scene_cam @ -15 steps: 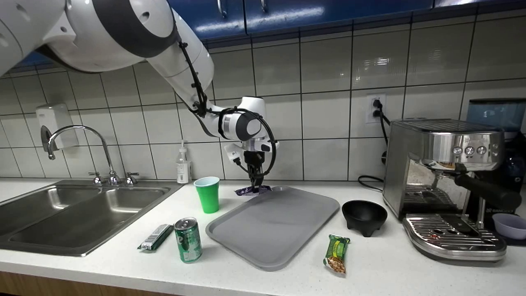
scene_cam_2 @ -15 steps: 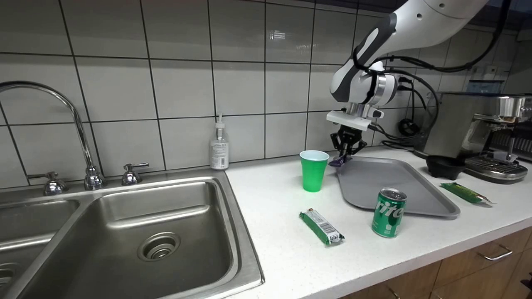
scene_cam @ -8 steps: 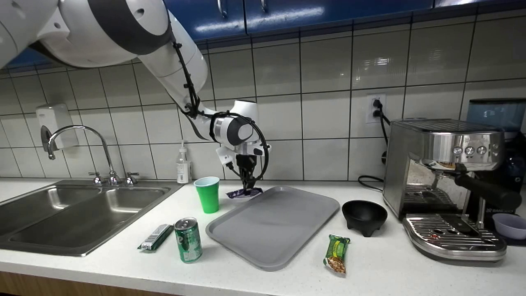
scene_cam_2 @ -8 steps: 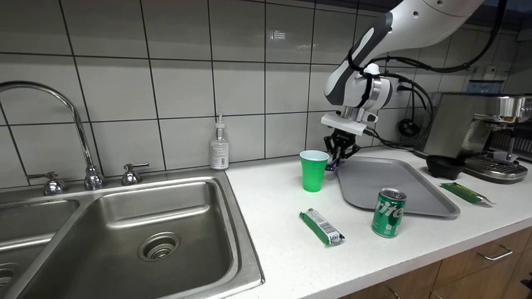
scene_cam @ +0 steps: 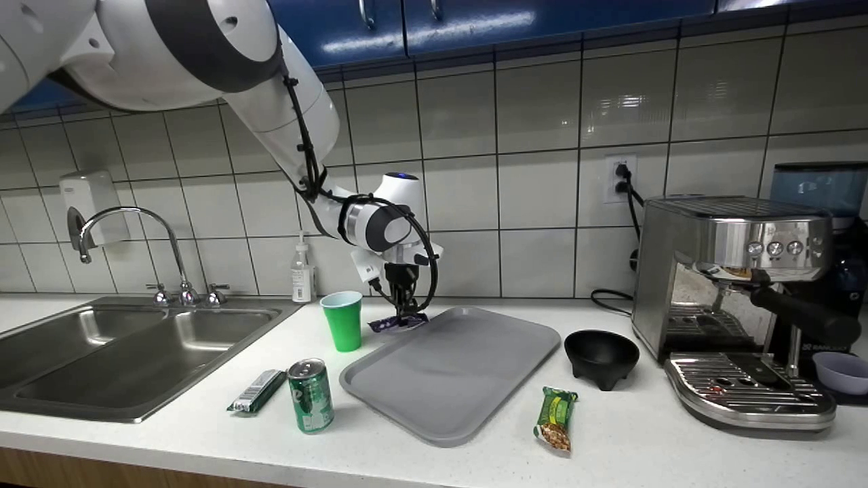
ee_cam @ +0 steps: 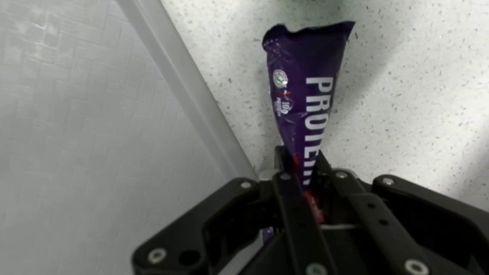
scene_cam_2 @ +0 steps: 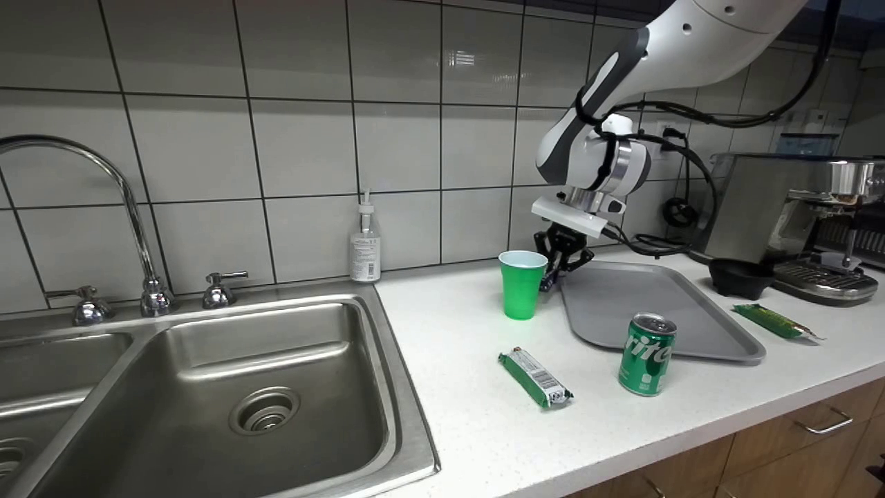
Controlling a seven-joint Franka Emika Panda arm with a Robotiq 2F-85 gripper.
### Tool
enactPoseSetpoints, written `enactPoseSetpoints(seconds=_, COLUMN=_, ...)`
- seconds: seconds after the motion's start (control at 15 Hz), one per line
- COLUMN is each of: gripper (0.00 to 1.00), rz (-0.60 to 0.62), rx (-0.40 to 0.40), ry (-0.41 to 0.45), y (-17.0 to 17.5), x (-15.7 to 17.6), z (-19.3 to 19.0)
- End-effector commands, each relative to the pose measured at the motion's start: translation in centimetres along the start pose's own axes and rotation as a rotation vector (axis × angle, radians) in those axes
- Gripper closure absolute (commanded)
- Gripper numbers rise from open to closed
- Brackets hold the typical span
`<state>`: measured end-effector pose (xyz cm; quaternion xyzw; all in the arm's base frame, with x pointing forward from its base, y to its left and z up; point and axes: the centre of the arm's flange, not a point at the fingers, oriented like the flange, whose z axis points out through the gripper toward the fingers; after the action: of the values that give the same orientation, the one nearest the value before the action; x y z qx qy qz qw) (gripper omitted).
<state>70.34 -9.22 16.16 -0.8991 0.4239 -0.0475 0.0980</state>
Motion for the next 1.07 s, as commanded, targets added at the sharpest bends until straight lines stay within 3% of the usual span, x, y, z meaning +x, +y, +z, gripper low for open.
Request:
enactPoseSetpoints(seconds=0.0, gripper=0.59, rz=-0.005, rx=0.025, ry=0.006, y=0.7, x=-0.7, z=-1.1)
enactPoseSetpoints(seconds=0.53, gripper=0.02, rz=0.002, rx=0.01, ry=0.011, y=1.1, x=-0.2, z=-1.8)
enactPoseSetpoints(seconds=1.0, gripper=0.0, rz=-0.013, rx=-0.071, ry=-0.014, y=3.0, x=0.8, z=-4.5)
